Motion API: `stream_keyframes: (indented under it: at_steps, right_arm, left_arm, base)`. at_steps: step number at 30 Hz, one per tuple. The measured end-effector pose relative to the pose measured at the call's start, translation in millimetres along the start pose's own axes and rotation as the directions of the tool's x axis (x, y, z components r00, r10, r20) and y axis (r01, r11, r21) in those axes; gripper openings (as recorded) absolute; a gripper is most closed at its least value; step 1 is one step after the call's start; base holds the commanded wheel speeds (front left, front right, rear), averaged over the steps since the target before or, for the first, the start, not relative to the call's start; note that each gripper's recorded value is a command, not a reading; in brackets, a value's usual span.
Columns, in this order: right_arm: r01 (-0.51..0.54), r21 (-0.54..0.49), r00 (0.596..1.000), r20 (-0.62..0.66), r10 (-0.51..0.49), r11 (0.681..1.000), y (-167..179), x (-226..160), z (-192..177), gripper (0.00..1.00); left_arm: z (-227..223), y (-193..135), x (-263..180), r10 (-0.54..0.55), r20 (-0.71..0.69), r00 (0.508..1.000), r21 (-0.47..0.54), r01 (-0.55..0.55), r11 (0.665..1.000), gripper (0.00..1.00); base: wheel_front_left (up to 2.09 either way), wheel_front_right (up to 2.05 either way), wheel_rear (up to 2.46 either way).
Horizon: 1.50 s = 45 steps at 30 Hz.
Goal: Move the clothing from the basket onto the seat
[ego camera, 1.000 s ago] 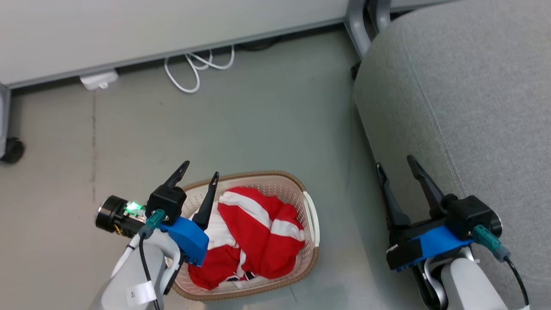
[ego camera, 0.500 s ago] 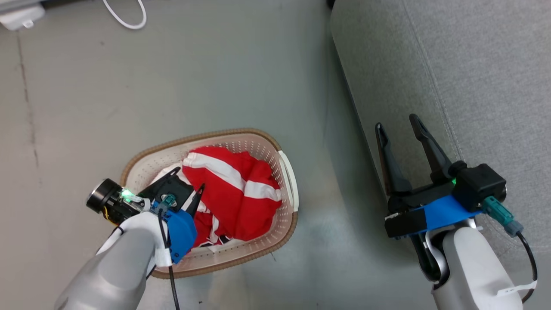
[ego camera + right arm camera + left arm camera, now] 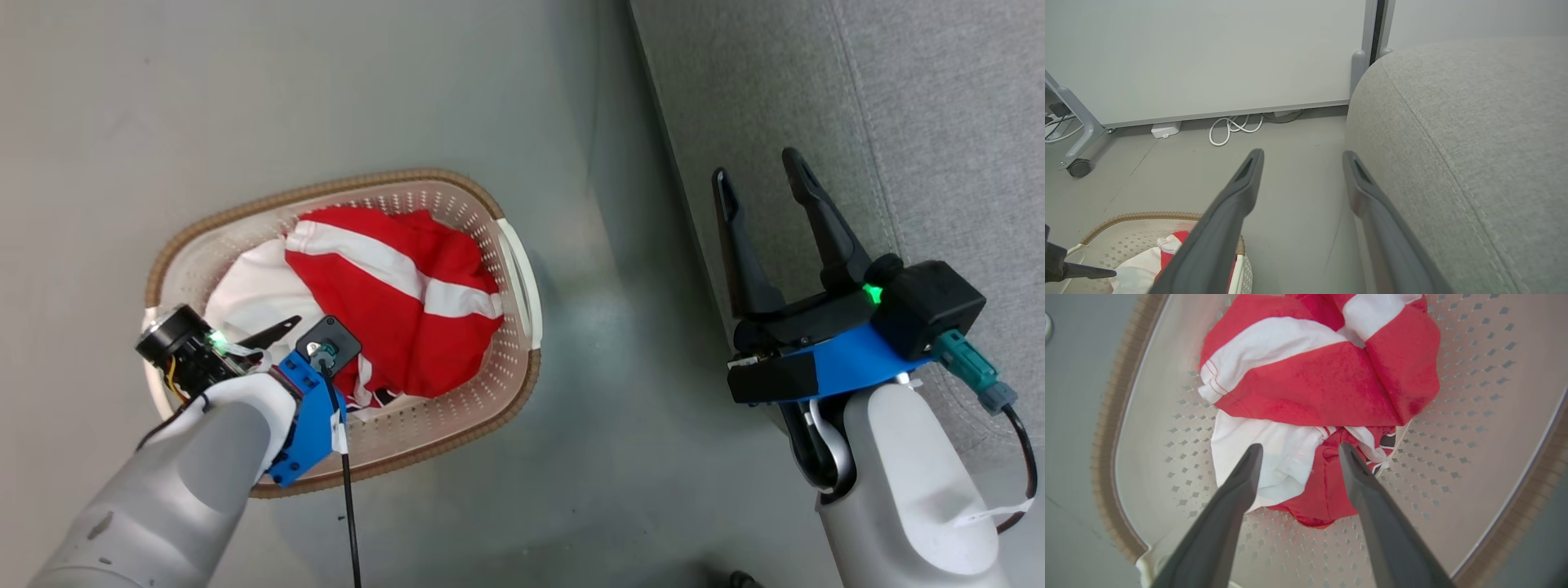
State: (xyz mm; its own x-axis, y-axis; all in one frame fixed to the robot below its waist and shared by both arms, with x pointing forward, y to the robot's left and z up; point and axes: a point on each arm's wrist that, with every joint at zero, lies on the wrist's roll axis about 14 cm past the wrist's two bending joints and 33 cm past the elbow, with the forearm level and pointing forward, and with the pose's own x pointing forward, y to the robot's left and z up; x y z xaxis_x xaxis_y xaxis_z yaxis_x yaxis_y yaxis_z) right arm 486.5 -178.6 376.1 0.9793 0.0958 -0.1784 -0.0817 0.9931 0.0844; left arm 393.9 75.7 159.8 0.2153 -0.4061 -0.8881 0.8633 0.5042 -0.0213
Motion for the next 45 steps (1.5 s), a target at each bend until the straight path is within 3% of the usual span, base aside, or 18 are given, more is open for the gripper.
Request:
stream_keyframes:
  at_steps: [18, 28, 29, 30, 31, 45]
  right_arm:
    - [0.038, -0.030, 0.998, -0.050, -0.039, 0.999, -24, 16, -38, 1.00]
    - [0.054, -0.045, 0.997, -0.060, -0.056, 0.998, -33, 17, -47, 1.00]
    - [0.055, -0.046, 0.997, -0.060, -0.057, 0.997, -33, 17, -47, 1.00]
    - [0.055, -0.047, 0.997, -0.058, -0.058, 0.997, -33, 17, -47, 1.00]
    - [0.055, -0.048, 0.997, -0.058, -0.058, 0.997, -34, 17, -47, 1.00]
    - [0.057, -0.059, 0.998, -0.010, -0.058, 0.997, -33, 21, -27, 1.00]
  left_arm:
    - [-64, 12, 66, -0.089, -0.250, 0.964, 0.100, 0.118, 0.988, 1.00]
    - [-82, 4, 89, -0.120, -0.323, 0.939, 0.133, 0.170, 0.976, 1.00]
    - [-82, 3, 90, -0.122, -0.326, 0.938, 0.134, 0.174, 0.976, 0.80]
    - [-84, 2, 91, -0.123, -0.333, 0.935, 0.133, 0.176, 0.975, 0.27]
    - [-84, 1, 92, -0.126, -0.333, 0.934, 0.133, 0.179, 0.975, 0.00]
    - [-58, -7, 77, -0.131, -0.252, 0.959, 0.071, 0.154, 0.986, 0.00]
  base:
    - [0.00, 0.00, 0.00]
    - [0.00, 0.00, 0.00]
    - [0.00, 0.00, 0.00]
    - [0.00, 0.00, 0.00]
    - [0.00, 0.00, 0.00]
    - [0.00, 0.00, 0.00]
